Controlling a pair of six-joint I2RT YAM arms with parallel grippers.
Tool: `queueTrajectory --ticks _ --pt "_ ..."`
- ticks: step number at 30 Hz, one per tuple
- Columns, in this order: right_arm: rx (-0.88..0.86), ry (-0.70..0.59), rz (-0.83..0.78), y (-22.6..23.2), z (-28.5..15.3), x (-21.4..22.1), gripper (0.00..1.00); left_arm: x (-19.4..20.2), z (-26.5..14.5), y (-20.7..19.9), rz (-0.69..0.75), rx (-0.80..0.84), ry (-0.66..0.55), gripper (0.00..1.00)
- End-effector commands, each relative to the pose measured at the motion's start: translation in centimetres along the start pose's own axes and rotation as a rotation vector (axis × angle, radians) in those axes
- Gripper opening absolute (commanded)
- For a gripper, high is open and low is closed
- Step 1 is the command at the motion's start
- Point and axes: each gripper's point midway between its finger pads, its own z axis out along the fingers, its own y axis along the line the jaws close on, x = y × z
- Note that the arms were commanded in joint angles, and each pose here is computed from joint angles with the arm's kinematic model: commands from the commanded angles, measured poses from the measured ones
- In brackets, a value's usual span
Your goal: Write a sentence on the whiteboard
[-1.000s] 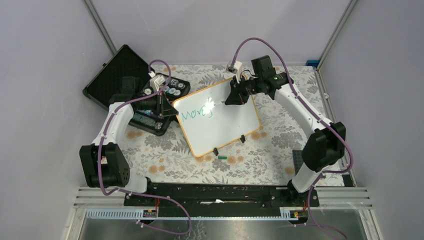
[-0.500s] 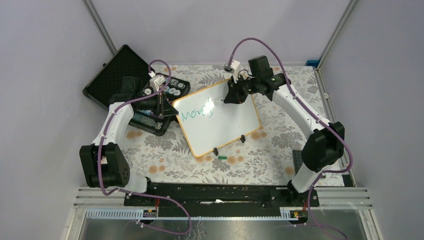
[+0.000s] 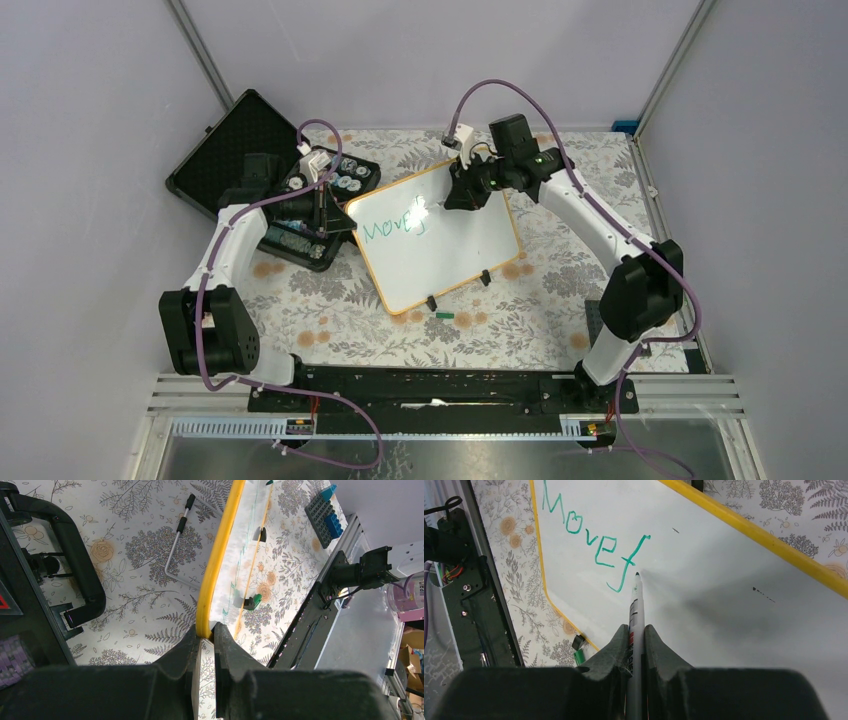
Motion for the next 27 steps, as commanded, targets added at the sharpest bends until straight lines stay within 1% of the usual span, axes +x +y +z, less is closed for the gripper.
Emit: queueTrajectory --ticks 1,16,27 --pt "0.024 -0.019 -0.035 -0.5 0.3 -1.2 0.00 -0.8 0.2 1.5 0.126 -0.076 0.004 0.00" --pt "0.023 -0.008 -0.050 -0.2 1.2 -1.4 0.00 -0.7 0.1 1.5 0.130 -0.081 0.004 0.00" --pt "0.024 0.030 -0.049 0.0 1.4 0.2 0.00 -0.7 0.1 1.5 0.131 -0.080 0.004 0.00"
